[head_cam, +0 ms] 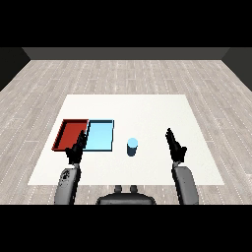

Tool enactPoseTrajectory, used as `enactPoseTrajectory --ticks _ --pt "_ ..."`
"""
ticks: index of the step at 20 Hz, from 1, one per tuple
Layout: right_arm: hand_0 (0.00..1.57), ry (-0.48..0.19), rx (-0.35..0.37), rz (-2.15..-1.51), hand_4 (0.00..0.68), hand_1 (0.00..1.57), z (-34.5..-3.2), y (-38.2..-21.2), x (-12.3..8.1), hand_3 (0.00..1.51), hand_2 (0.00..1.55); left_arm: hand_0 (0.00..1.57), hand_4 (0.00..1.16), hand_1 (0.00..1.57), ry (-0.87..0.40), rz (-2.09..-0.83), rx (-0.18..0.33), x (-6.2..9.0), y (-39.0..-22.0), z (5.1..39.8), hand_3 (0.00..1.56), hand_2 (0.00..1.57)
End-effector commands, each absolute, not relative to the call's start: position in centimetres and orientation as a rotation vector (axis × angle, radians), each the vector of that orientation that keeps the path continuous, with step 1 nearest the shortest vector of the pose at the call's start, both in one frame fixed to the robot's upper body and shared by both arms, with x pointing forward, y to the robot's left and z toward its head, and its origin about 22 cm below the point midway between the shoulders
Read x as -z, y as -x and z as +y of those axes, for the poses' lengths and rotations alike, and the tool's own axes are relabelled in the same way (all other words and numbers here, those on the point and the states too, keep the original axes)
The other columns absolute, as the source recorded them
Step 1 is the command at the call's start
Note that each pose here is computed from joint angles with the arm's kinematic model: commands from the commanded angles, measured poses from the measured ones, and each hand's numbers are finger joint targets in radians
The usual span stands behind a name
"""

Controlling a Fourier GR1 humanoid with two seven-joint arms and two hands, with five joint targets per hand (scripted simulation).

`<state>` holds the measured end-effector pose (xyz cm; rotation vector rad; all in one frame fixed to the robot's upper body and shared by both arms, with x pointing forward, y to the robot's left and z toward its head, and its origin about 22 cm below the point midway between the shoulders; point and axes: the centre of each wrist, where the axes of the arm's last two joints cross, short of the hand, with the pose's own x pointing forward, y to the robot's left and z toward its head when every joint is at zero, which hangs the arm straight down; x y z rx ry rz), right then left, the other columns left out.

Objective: Pick the blue can and put it in the blue box

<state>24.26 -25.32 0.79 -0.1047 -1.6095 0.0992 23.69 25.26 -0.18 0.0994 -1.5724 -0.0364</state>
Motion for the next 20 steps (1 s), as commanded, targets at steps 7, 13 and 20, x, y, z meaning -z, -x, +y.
enactPoseTrajectory --ticks 7,13,20 --pt "0.00 -0.140 -0.032 -1.839 0.000 0.00 -19.7 -24.5 -4.0 0.00 0.00 0.00 0.00 0.00 0.061 -1.932 -0.025 -3.3 -25.0 23.1 0.00 0.00" --pt "0.00 -0.213 0.004 -1.874 0.000 0.00 -19.7 -25.6 -0.9 0.00 0.00 0.00 0.00 0.00 0.100 -2.005 -0.064 -0.2 -23.5 25.5 0.00 0.00" --pt "0.00 -0.194 0.004 -1.867 0.000 0.00 -19.6 -22.9 -2.8 0.00 0.00 0.00 0.00 0.00 0.095 -2.013 -0.070 0.1 -24.4 24.8 0.00 0.00"
